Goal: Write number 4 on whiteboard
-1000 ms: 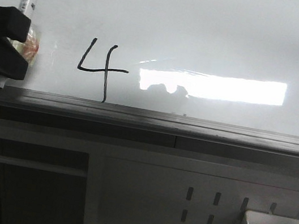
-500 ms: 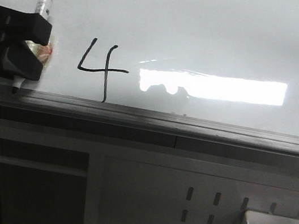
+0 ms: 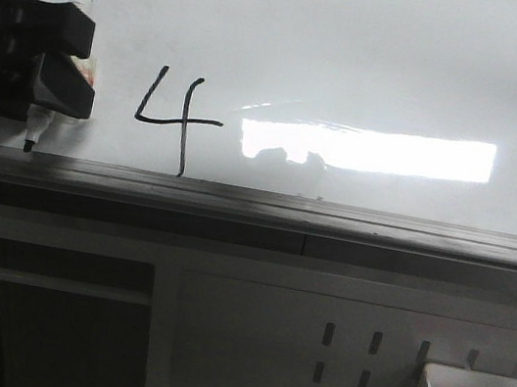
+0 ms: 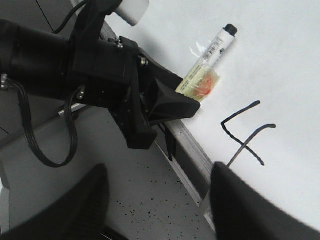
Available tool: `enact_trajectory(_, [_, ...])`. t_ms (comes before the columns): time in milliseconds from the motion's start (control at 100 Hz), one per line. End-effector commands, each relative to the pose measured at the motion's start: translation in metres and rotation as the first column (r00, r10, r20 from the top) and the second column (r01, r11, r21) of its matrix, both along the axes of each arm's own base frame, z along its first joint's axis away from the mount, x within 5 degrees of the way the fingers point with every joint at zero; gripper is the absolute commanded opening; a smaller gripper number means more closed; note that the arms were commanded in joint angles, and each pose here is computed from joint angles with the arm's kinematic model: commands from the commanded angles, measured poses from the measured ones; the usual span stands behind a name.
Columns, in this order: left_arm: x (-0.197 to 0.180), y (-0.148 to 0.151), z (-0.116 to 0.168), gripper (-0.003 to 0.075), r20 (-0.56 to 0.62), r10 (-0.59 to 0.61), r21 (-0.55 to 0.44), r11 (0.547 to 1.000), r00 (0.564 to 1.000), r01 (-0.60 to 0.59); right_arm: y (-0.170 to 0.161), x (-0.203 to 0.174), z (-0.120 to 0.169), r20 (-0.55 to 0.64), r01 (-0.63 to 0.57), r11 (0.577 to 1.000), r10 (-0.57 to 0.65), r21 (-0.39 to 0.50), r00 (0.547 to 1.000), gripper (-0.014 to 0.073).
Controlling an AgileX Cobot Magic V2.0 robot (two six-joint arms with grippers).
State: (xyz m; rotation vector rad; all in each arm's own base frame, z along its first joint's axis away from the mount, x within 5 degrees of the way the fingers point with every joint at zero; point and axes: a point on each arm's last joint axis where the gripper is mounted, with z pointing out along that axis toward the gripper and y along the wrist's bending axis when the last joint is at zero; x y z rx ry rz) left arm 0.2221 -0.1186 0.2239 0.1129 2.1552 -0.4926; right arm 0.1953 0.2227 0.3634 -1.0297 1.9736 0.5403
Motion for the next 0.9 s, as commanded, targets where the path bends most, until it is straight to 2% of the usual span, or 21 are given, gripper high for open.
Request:
enact_trajectory(0, [0.000, 0.002, 0.026, 0.0347, 0.110, 0.014, -0.059, 0.998, 0.994, -0.008, -0.010, -0.005, 0.025, 0.096, 0.013, 0.996, -0.022, 0.085, 0.995, 0.0185])
enact_trajectory(30, [-0.003, 0.003, 0.030, 0.0347, 0.126, 0.006, -0.055, 0.998, 0.992, 0.001, -0.012, -0.007, 0.024, 0.097, 0.015, 0.996, -0.023, 0.087, 0.995, 0.0097])
enact_trajectory(40, [-0.004, 0.003, 0.031, 0.0347, 0.127, 0.004, -0.054, 0.999, 0.992, 0.003, -0.013, -0.007, 0.024, 0.098, 0.015, 0.996, -0.024, 0.088, 0.995, 0.0097])
enact_trajectory(80, [-0.008, 0.005, 0.038, 0.0335, 0.148, -0.015, -0.041, 0.999, 0.989, 0.021, -0.017, -0.011, 0.023, 0.104, 0.017, 0.995, -0.027, 0.094, 0.994, -0.0028])
enact_trajectory(90, [-0.010, 0.006, 0.039, 0.0329, 0.155, -0.018, -0.040, 0.999, 0.988, 0.025, -0.018, -0.011, 0.022, 0.105, 0.018, 0.995, -0.028, 0.095, 0.994, -0.0028])
enact_trajectory(100, [-0.011, 0.006, 0.040, 0.0322, 0.157, -0.019, -0.041, 0.999, 0.987, 0.026, -0.019, -0.013, 0.022, 0.108, 0.019, 0.995, -0.029, 0.098, 0.994, -0.0076])
enact_trajectory(170, [-0.022, 0.011, 0.050, 0.0197, 0.186, -0.025, -0.049, 0.998, 0.982, 0.035, -0.028, -0.021, 0.018, 0.123, 0.027, 0.992, -0.042, 0.120, 0.992, -0.0056])
enact_trajectory(220, [-0.031, 0.016, 0.056, 0.0057, 0.221, -0.026, -0.059, 0.997, 0.975, 0.040, -0.036, -0.027, 0.015, 0.138, 0.035, 0.989, -0.055, 0.143, 0.989, -0.0053])
enact_trajectory(260, [-0.040, 0.021, 0.060, -0.0025, 0.258, -0.029, -0.063, 0.997, 0.966, 0.046, -0.044, -0.034, 0.011, 0.157, 0.040, 0.986, -0.066, 0.165, 0.985, -0.0053])
enact_trajectory(340, [-0.058, 0.031, 0.067, -0.0020, 0.325, -0.036, -0.065, 0.996, 0.945, 0.060, -0.061, -0.048, 0.005, 0.190, 0.046, 0.978, -0.085, 0.203, 0.978, -0.0053])
enact_trajectory(520, [-0.104, 0.056, 0.073, -0.0020, 0.461, -0.014, -0.119, 0.990, 0.887, 0.077, -0.104, -0.085, -0.011, 0.307, 0.047, 0.936, -0.162, 0.349, 0.938, -0.0053])
enact_trajectory(640, [-0.132, 0.070, 0.065, -0.0020, 0.560, -0.055, -0.050, 0.994, 0.827, 0.099, -0.136, -0.112, -0.030, 0.376, 0.029, 0.896, -0.216, 0.444, 0.901, -0.0053])
enact_trajectory(780, [-0.152, 0.080, 0.051, -0.0020, 0.595, -0.069, -0.020, 0.995, 0.801, 0.100, -0.159, -0.134, -0.060, 0.404, 0.014, 0.875, -0.238, 0.485, 0.883, -0.0054])
enact_trajectory(890, [-0.161, 0.086, 0.046, -0.0020, 0.637, -0.056, -0.035, 0.994, 0.769, 0.102, -0.170, -0.144, -0.079, 0.416, 0.004, 0.864, -0.246, 0.503, 0.875, -0.0054])
